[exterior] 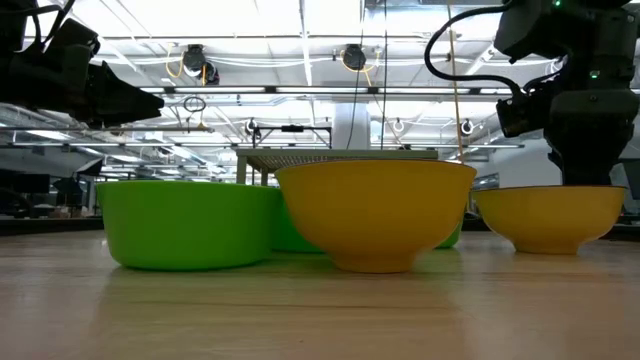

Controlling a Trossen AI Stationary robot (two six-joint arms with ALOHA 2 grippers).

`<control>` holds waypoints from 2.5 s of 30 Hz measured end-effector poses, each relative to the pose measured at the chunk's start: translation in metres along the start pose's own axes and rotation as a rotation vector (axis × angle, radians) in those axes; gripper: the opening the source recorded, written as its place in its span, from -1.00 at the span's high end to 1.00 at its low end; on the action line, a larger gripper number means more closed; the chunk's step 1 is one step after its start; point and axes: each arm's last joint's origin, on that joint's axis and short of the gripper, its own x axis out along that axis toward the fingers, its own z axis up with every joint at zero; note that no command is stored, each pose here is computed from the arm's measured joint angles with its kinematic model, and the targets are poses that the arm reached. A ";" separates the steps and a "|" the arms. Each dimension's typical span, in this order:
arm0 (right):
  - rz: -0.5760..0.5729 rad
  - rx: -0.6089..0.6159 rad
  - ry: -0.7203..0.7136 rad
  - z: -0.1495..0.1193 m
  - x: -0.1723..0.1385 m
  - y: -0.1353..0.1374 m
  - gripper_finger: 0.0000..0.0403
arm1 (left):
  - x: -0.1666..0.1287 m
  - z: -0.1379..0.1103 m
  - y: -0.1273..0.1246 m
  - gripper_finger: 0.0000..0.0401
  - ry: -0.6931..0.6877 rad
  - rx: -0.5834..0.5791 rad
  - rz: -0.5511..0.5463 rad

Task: Pick & Place Mini bowls
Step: Put the top right white patterned bowl on the shelf

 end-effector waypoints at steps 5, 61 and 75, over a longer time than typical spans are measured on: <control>-0.001 -0.024 -0.001 0.000 0.000 0.000 0.65 | 0.000 0.000 0.000 -0.18 0.000 0.000 0.000; 0.538 -1.164 -0.904 0.038 -0.049 0.063 0.99 | 0.000 0.000 0.000 -0.18 -0.003 -0.003 0.000; -0.337 -1.056 -1.358 0.077 -0.040 0.079 0.99 | -0.001 0.019 0.000 -0.18 -0.164 -0.269 -0.054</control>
